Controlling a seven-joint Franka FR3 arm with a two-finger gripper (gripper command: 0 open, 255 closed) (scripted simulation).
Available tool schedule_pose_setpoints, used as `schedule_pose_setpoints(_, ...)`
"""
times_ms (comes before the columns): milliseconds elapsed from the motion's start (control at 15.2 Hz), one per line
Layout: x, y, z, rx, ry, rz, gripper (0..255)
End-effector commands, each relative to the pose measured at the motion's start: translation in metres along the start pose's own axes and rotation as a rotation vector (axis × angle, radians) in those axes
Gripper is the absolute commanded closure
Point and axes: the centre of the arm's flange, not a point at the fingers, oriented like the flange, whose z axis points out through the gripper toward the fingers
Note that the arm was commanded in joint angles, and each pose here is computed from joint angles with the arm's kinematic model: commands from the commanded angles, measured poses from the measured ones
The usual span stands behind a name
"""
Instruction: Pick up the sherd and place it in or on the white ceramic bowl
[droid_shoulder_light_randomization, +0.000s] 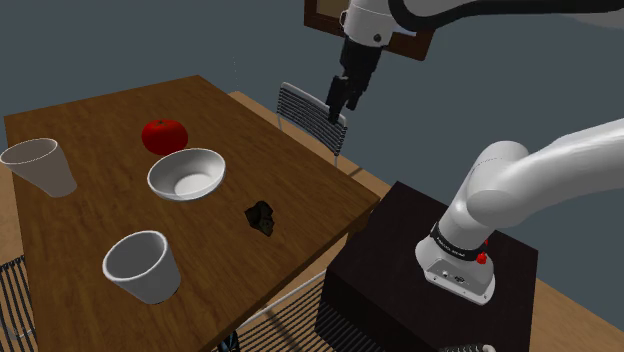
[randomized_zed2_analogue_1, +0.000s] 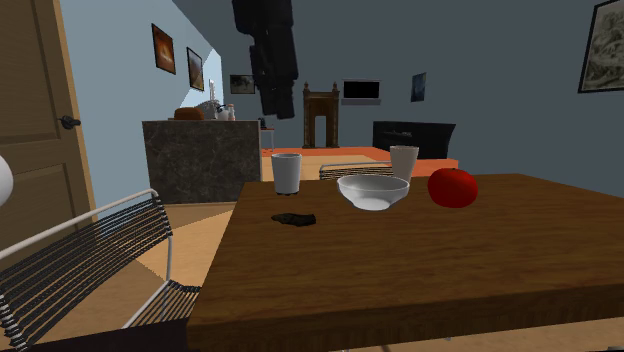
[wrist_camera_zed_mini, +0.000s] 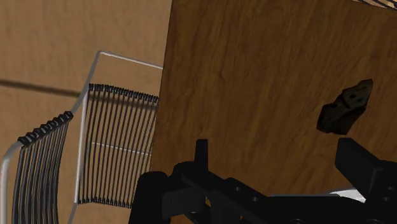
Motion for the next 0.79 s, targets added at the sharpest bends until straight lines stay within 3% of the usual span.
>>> schedule_pose_setpoints(0, 0.006, -0.017, 0.017, 0.002, -0.009, 0.020, 0)
schedule_pose_setpoints(726, 0.044, -0.109, 0.125, 0.010, -0.063, 0.120, 0)
